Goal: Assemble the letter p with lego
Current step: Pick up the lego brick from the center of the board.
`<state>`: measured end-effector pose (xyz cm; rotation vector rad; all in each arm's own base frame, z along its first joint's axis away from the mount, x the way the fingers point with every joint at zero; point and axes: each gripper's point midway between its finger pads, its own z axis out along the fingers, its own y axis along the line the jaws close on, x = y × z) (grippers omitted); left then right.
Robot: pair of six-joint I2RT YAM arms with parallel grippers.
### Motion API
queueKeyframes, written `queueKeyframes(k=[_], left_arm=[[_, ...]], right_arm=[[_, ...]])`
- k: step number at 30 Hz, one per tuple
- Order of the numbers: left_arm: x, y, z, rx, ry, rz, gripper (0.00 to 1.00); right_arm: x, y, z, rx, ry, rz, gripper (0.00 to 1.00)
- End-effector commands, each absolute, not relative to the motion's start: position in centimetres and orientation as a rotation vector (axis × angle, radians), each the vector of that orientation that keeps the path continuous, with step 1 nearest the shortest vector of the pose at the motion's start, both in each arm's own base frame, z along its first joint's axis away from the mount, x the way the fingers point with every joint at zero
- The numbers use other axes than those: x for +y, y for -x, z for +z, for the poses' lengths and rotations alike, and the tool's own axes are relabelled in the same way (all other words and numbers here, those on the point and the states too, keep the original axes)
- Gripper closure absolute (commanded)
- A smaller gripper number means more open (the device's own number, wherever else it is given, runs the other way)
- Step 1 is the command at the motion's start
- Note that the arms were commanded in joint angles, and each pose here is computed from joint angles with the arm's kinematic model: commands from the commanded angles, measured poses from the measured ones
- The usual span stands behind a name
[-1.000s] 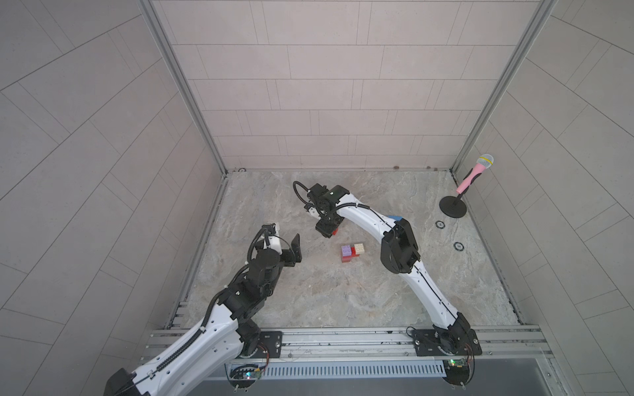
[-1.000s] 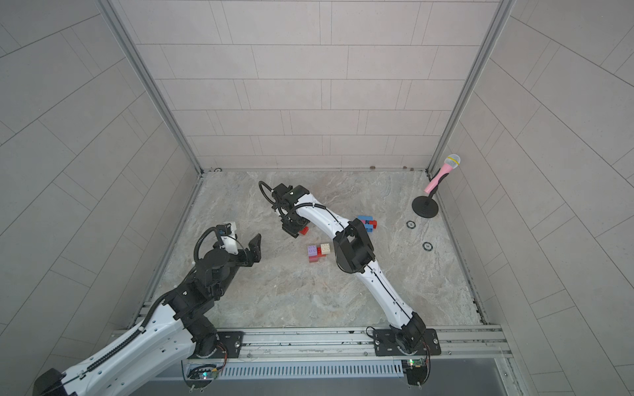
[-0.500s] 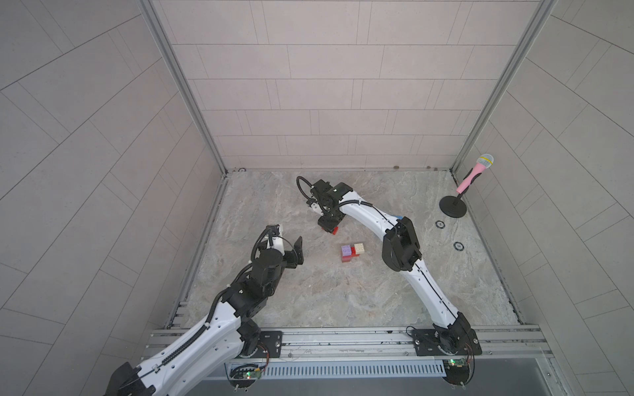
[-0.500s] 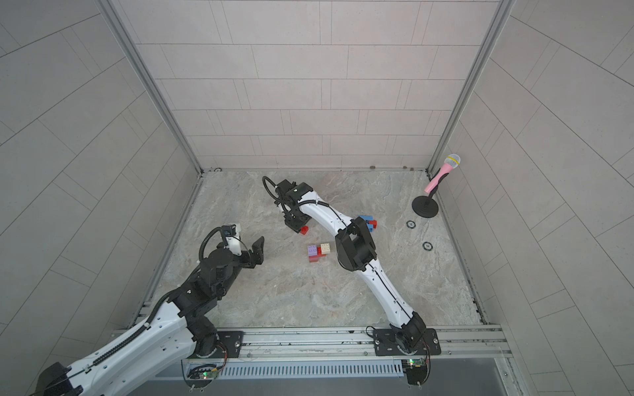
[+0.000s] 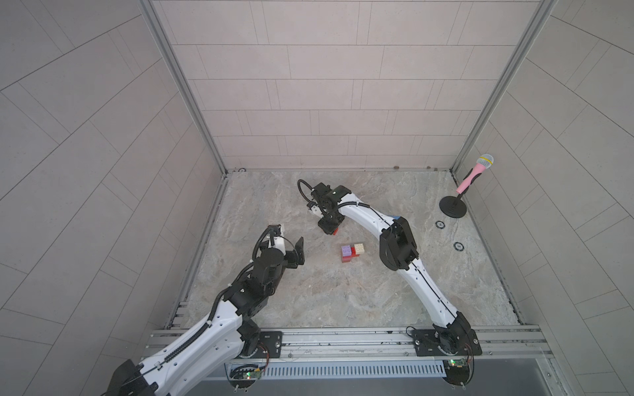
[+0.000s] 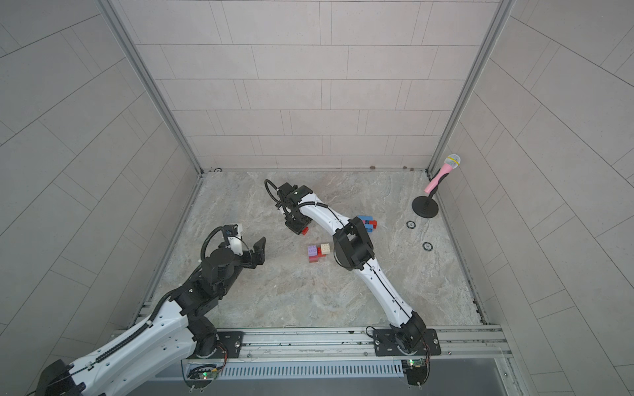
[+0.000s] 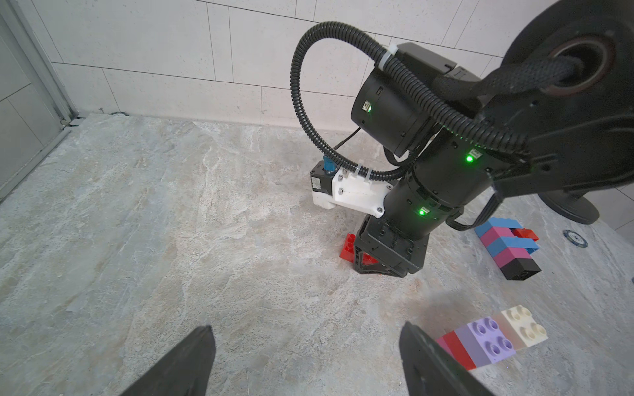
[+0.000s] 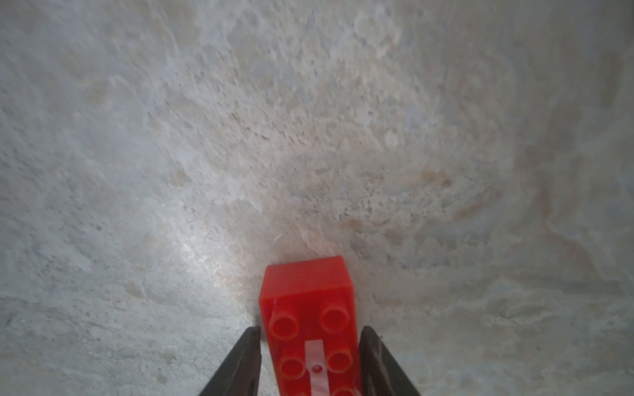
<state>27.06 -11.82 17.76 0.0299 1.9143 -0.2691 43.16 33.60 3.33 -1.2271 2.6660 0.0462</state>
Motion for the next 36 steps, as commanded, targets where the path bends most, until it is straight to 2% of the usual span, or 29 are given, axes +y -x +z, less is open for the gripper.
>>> queueKeyframes(k=[1,12,19,23,27,32,36], left_arm=[[-11.7,-27.2,17.7,1.906,-0.028,-0.264,0.09],[-11.8,-27.3,17.4,1.914,-0.029,-0.269,0.09],[-11.9,-27.4,17.3,1.920,-0.029,-0.274,0.09],[-12.0,-27.5,17.2,1.922,-0.030,-0.276,0.09],[-12.3,-27.6,17.0,1.929,-0.042,-0.284,0.08],[-15.7,-27.5,17.1,1.904,-0.200,-0.424,0.00],[-19.8,-27.0,17.1,1.831,-0.419,-0.584,0.00]], right_arm=[[33.6,-43.2,3.3,2.669,1.230,0.051,0.53],[33.9,-43.5,3.3,2.670,1.200,0.061,0.56],[33.7,-43.4,2.9,2.683,1.202,0.054,0.69],[33.6,-43.3,2.7,2.692,1.201,0.048,0.70],[33.3,-43.5,2.8,2.694,1.183,0.024,0.83],[32.9,-44.2,6.7,2.650,1.095,0.000,0.91],[32.6,-45.1,14.5,2.514,0.947,0.076,0.92]])
